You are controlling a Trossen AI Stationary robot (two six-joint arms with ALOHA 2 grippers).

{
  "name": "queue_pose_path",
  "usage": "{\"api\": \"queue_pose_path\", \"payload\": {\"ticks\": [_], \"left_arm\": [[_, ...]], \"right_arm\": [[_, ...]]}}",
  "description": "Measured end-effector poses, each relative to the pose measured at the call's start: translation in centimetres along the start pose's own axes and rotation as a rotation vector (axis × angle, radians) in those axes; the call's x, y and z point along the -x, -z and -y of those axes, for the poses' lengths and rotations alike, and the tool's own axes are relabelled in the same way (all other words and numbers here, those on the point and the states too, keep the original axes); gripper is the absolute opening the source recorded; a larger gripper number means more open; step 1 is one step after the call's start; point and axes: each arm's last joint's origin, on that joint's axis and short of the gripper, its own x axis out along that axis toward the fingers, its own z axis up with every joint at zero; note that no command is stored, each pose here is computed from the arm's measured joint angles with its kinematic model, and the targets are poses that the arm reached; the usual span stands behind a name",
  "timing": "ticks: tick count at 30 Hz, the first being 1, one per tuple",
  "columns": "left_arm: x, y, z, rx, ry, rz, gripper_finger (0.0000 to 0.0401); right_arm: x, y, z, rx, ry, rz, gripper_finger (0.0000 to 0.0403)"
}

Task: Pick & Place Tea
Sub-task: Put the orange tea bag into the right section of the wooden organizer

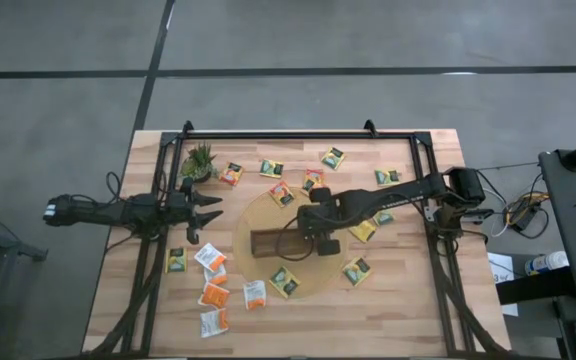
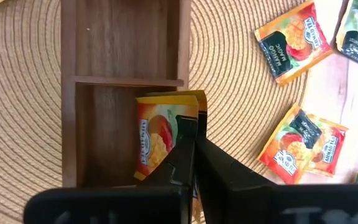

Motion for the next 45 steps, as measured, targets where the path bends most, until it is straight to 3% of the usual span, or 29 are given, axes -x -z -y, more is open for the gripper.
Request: {"api": "queue_pose_path", "payload": {"ticks": [22, 36, 45], "left_arm": [[0.0, 0.0, 0.0, 0.0, 0.0, 0.0, 0.0165], [0.0, 0.0, 0.0, 0.0, 0.0, 0.0, 0.0165], [0.0, 0.0, 0.0, 0.0, 0.0, 0.0, 0.0165]], "right_arm": [[1.3, -1.0, 0.4, -0.034, 0.016, 0.045, 0.0136], [2.6, -0.4, 2.0, -0.047, 0.087, 0.165, 0.0116], [1.9, 0.9, 4.9, -0.07, 0.035, 0.215, 0.0114]]}}
